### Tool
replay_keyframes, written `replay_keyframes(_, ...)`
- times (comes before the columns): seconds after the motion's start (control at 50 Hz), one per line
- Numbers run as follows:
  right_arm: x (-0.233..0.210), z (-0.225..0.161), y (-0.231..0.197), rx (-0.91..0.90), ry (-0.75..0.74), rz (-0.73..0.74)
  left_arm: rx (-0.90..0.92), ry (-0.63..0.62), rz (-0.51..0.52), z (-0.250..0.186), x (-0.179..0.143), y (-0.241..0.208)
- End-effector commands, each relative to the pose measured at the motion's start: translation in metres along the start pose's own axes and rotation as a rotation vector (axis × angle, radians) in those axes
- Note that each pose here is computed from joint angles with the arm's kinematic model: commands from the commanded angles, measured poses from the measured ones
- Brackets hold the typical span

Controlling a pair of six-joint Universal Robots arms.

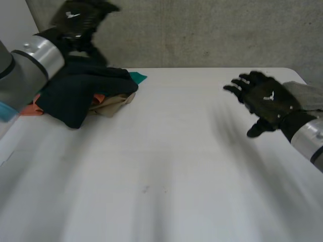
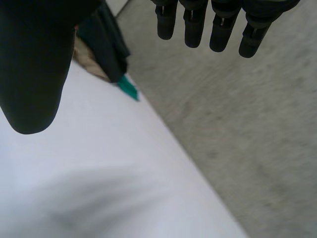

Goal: Fold the laundry.

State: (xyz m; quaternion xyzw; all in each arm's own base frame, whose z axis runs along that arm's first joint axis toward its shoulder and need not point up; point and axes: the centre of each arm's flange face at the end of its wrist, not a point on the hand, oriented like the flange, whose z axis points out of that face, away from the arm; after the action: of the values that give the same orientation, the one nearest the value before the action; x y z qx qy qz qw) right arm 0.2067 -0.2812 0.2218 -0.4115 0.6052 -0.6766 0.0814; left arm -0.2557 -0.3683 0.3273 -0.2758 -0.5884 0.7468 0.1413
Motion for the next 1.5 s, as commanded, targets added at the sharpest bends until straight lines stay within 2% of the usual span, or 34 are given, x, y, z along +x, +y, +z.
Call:
replay_keyframes(0.02, -0.019, -0.013, 0.008, -0.112, -0.06, 0.07, -0.141, -0.147, 0.167, 0.03, -0.081, 0.102)
replay_keyframes(0.1, -0.023, -0.017, 0.014, -0.138, -0.069, 0.068, -0.178, -0.166, 0.256, 0.038, -0.101, 0.143)
replay_keyframes(0.22, -0.03, -0.02, 0.019, -0.154, -0.084, 0.065, -0.191, -0.182, 0.277, 0.047, -0.114, 0.187)
replay_keyframes(0.36, -0.032, -0.019, 0.027, -0.178, -0.09, 0.068, -0.2, -0.148, 0.265, 0.051, -0.098, 0.2)
replay_keyframes(0.42, -0.028, -0.018, 0.027, -0.184, -0.073, 0.062, -0.17, -0.111, 0.272, 0.055, -0.074, 0.174)
replay_keyframes(0.48, -0.025, -0.017, 0.028, -0.193, -0.054, 0.058, -0.089, -0.115, 0.298, 0.055, -0.063, 0.122)
replay_keyframes(0.54, -0.02, -0.017, 0.025, -0.192, -0.029, 0.046, -0.027, -0.109, 0.313, 0.05, -0.051, 0.091)
replay_keyframes(0.6, -0.016, -0.017, 0.023, -0.19, -0.007, 0.038, 0.056, -0.07, 0.322, 0.035, -0.022, 0.05)
replay_keyframes(0.62, -0.012, -0.017, 0.018, -0.18, 0.014, 0.028, 0.105, -0.017, 0.311, 0.026, 0.003, 0.031)
replay_keyframes(0.68, -0.003, -0.017, 0.007, -0.159, 0.058, 0.009, 0.155, 0.101, 0.277, 0.007, 0.044, 0.012)
replay_keyframes(0.7, 0.0, -0.017, 0.005, -0.155, 0.073, 0.004, 0.176, 0.203, 0.248, -0.01, 0.074, 0.003)
replay_keyframes(0.8, 0.025, -0.02, -0.006, -0.142, 0.181, -0.006, 0.149, 0.459, 0.165, -0.051, 0.141, 0.013)
replay_keyframes(0.9, 0.041, -0.022, -0.004, -0.145, 0.235, 0.012, 0.041, 0.699, 0.071, -0.1, 0.204, 0.034)
replay_keyframes(0.96, 0.046, -0.022, -0.003, -0.146, 0.245, 0.019, -0.041, 0.816, 0.03, -0.128, 0.23, 0.043)
replay_keyframes(1.04, 0.05, -0.022, -0.003, -0.143, 0.253, 0.014, -0.096, 0.87, -0.003, -0.14, 0.236, 0.047)
replay_keyframes(1.16, 0.057, -0.013, -0.009, -0.117, 0.252, -0.003, -0.123, 0.799, -0.003, -0.132, 0.218, 0.044)
replay_keyframes(1.26, 0.061, 0.005, -0.007, -0.109, 0.228, -0.002, -0.11, 0.644, 0.021, -0.122, 0.176, 0.019)
replay_keyframes(1.28, 0.057, 0.01, -0.011, -0.095, 0.209, -0.004, -0.112, 0.588, 0.021, -0.12, 0.162, 0.013)
replay_keyframes(1.36, 0.023, 0.035, -0.037, -0.034, 0.07, -0.018, -0.117, 0.472, -0.021, -0.117, 0.14, 0.002)
replay_keyframes(1.42, 0.002, 0.049, -0.047, -0.033, -0.021, -0.006, -0.126, 0.355, -0.083, -0.12, 0.121, -0.007)
replay_keyframes(1.44, -0.002, 0.052, -0.05, -0.033, -0.043, -0.003, -0.146, 0.274, -0.12, -0.121, 0.107, -0.005)
replay_keyframes(1.48, -0.019, 0.06, -0.058, -0.025, -0.11, 0.002, -0.17, 0.187, -0.151, -0.122, 0.092, 0.0)
replay_keyframes(1.5, -0.025, 0.064, -0.061, -0.019, -0.134, 0.002, -0.203, 0.079, -0.183, -0.122, 0.074, 0.008)
